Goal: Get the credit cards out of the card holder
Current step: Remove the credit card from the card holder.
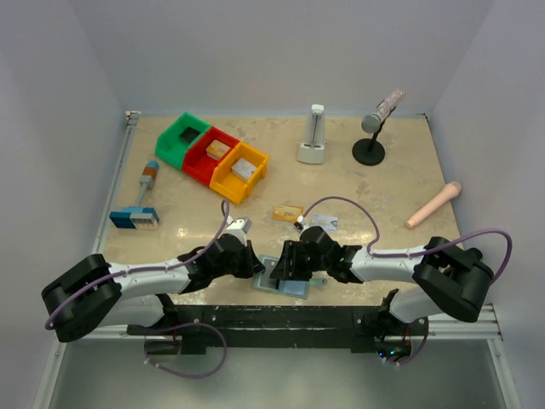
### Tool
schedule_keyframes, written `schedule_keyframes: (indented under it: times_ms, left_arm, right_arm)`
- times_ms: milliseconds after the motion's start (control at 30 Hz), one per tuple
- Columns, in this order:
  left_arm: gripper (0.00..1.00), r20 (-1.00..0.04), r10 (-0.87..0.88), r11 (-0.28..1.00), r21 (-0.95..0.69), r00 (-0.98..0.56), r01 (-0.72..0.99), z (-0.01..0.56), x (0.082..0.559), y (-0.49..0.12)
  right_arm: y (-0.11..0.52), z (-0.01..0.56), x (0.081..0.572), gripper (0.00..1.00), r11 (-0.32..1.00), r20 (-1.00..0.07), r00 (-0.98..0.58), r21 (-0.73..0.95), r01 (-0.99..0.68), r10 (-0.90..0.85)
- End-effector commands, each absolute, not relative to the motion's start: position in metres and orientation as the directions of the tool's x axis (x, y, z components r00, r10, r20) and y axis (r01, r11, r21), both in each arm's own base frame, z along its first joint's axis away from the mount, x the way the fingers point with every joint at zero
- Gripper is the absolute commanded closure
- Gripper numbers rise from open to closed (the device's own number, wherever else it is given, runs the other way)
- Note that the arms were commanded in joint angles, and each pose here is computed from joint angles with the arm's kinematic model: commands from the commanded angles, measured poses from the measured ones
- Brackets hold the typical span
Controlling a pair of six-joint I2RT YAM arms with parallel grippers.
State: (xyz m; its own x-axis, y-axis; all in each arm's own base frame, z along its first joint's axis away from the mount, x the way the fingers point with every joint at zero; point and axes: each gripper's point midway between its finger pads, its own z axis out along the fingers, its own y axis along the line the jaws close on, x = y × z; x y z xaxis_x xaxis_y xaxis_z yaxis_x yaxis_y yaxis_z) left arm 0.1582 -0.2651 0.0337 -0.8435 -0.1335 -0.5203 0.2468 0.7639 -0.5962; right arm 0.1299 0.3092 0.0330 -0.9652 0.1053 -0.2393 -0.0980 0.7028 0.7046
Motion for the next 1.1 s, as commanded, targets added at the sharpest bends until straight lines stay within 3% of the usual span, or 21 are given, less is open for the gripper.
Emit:
schedule_keyframes:
  times_ms: [0, 500, 667, 767, 833, 1067]
  left_arm:
    - [1.0, -0.532, -0.151, 0.745, -0.615, -0.833, 0.257, 0.035, 0.16, -0.267]
    - [1.0, -0.503, -0.136, 0.774, -0.592, -0.853, 0.226, 0.01, 0.153, -0.257]
    - [1.0, -0.499, -0.132, 0.778, -0.588, -0.857, 0.223, 0.006, 0.152, -0.256]
    - [1.0, -0.494, -0.129, 0.78, -0.586, -0.86, 0.219, 0.004, 0.151, -0.255]
    - [1.0, -0.491, -0.128, 0.784, -0.582, -0.862, 0.215, 0.001, 0.15, -0.253]
    - [1.0, -0.493, -0.131, 0.79, -0.576, -0.86, 0.209, -0.001, 0.148, -0.249]
  right_arm:
    - [0.307, 0.033, 0.134, 0.51, 0.708, -0.266, -0.955, 0.699, -0.1, 0.129]
    - [0.312, 0.038, 0.136, 0.51, 0.682, -0.273, -0.952, 0.724, -0.109, 0.138]
    - [0.313, 0.041, 0.139, 0.55, 0.67, -0.286, -0.946, 0.734, -0.114, 0.153]
    - [0.312, 0.042, 0.138, 0.6, 0.666, -0.291, -0.944, 0.736, -0.116, 0.157]
    - [0.309, 0.041, 0.138, 0.7, 0.666, -0.294, -0.941, 0.737, -0.111, 0.169]
    - [0.305, 0.04, 0.138, 0.83, 0.674, -0.296, -0.939, 0.731, -0.106, 0.173]
